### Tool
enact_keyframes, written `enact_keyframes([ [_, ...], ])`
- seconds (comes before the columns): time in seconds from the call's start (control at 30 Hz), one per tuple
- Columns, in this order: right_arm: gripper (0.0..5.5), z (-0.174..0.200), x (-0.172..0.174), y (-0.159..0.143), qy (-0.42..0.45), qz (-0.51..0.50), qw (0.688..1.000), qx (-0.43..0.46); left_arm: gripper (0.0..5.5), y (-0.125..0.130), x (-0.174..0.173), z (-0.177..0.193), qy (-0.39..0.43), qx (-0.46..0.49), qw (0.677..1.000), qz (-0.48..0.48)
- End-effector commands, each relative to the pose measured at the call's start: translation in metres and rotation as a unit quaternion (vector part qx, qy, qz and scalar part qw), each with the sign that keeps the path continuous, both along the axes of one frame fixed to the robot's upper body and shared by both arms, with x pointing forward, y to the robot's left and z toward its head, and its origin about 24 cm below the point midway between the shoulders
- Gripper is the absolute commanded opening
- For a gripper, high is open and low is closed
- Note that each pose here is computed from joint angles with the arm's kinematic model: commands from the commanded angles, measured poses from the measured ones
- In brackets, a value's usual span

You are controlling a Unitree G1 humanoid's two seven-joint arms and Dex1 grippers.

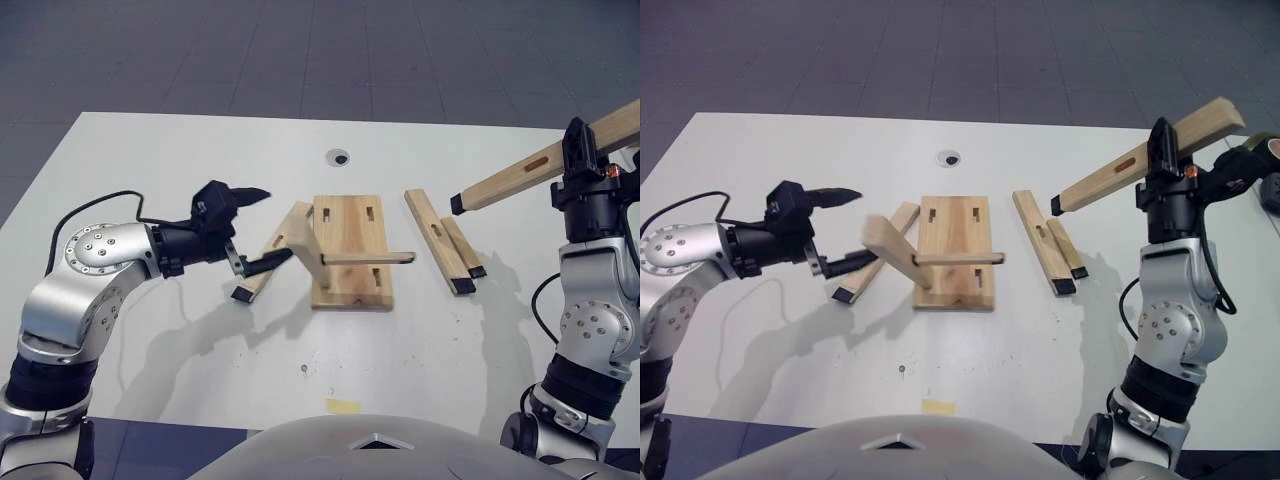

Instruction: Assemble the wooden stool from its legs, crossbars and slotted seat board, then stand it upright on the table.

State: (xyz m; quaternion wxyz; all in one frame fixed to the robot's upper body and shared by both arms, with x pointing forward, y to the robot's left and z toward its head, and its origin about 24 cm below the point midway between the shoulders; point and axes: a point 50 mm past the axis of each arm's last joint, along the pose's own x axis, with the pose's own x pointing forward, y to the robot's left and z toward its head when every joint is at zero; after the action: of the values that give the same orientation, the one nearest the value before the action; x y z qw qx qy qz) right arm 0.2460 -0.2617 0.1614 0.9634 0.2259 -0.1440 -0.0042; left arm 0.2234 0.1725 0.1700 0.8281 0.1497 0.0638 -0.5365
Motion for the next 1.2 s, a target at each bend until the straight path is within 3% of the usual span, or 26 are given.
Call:
enact_keyframes([
  [0.03,1.02,0.002,0.003,-0.004,0.003,0.003,1.000,0.012,5.40,0.018,0.011,-0.001,-0.020,0.041,0.996,0.079],
  [0.17,1.02,0.007,0.011,-0.008,0.007,0.016,1.000,0.002,5.40,-0.005,-0.014,0.036,-0.013,-0.085,0.996,-0.019],
  [0.33,1.02,0.015,0.017,-0.018,0.008,0.018,1.000,-0.008,5.40,-0.035,-0.048,0.077,0.011,-0.234,0.960,-0.156],
  [0.5,1.02,0.016,0.024,-0.012,0.012,0.036,0.999,-0.014,5.40,-0.060,-0.061,0.050,0.063,-0.210,0.962,-0.161],
  [0.63,1.02,0.017,0.031,-0.006,0.015,0.061,0.998,-0.028,5.40,-0.071,-0.052,0.020,0.065,-0.147,0.981,-0.104],
  [0.87,1.02,0.016,0.035,0.005,0.008,0.089,0.995,-0.032,4.20,-0.074,-0.053,-0.004,0.064,-0.120,0.987,-0.087],
  [1.0,1.02,0.015,0.036,0.005,0.007,0.082,0.996,-0.026,3.40,-0.064,-0.043,-0.003,0.035,-0.104,0.992,-0.070],
  [1.2,1.02,0.013,0.035,0.010,0.005,0.085,0.996,-0.037,2.46,-0.070,-0.027,-0.011,-0.018,-0.084,0.996,-0.029],
])
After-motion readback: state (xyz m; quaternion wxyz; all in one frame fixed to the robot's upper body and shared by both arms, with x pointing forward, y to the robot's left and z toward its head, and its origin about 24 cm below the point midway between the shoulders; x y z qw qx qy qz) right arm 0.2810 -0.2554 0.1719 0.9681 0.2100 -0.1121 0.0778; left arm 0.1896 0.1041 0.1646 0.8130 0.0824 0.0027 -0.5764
